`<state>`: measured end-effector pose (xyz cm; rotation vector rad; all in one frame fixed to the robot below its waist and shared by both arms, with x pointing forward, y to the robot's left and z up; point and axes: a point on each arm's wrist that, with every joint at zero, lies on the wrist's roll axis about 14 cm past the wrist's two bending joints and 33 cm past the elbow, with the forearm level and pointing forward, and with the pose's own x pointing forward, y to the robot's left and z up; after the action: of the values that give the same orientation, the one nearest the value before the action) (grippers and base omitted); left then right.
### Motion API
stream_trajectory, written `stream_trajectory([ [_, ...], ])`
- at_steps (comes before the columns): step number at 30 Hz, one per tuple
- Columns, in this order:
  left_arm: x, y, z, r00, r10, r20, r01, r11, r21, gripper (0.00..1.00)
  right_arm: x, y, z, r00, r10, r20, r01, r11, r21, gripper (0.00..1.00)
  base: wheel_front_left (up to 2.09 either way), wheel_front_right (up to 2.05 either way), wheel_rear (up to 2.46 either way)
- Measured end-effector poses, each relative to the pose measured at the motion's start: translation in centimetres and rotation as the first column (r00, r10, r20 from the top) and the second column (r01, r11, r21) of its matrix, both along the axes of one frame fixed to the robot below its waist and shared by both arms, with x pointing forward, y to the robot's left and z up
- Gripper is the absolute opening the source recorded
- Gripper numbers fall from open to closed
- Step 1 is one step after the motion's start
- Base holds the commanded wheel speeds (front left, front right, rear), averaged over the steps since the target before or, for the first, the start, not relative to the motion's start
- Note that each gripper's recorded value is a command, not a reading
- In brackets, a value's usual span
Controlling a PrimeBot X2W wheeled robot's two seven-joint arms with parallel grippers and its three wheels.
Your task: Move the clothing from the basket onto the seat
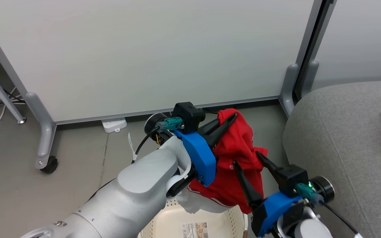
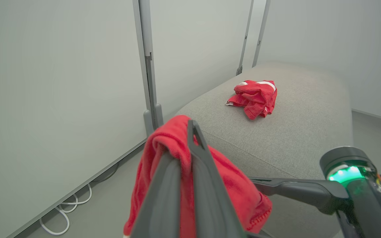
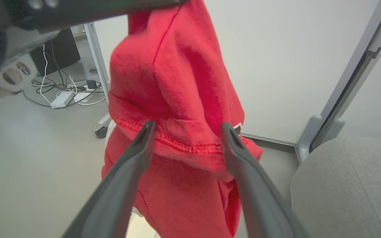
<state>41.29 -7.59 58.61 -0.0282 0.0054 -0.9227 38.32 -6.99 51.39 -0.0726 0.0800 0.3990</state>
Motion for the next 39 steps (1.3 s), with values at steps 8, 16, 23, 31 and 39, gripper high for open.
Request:
stream_trajectory([
  [8, -0.1, 0.0, -0.1, 1.000, -0.003, -0.001, 0.003, 1.000, 0.001, 0.00, 2.5, 1.8, -0.4, 0.997, 0.053, -0.056, -0.056, 0.997, -0.052, 1.00, 0.00, 0.00, 0.00],
  [16, -0.6, -0.4, 0.5, 1.000, -0.019, 0.010, 0.019, 1.000, -0.008, 0.00, 3.0, 2.7, -1.8, 0.987, 0.082, -0.135, -0.091, 0.994, -0.059, 0.00, 0.00, 0.00, 0.00],
  [23, -0.7, -0.4, 0.6, 1.000, -0.019, 0.013, 0.019, 1.000, -0.007, 0.00, 3.3, 2.6, -1.5, 0.990, 0.082, -0.115, -0.088, 0.995, -0.045, 0.00, 0.00, 0.00, 0.00],
  [31, -0.7, -0.7, 0.5, 1.000, -0.026, 0.010, 0.026, 1.000, -0.007, 0.00, 3.3, 2.1, -1.8, 0.991, 0.072, -0.114, -0.077, 0.996, -0.040, 0.00, 0.00, 0.00, 0.00],
  [39, -0.5, -0.8, 0.2, 1.000, -0.025, -0.002, 0.024, 1.000, -0.007, 0.00, 3.5, 2.0, -1.7, 0.992, 0.068, -0.108, -0.072, 0.997, -0.029, 0.00, 0.00, 0.00, 0.00],
])
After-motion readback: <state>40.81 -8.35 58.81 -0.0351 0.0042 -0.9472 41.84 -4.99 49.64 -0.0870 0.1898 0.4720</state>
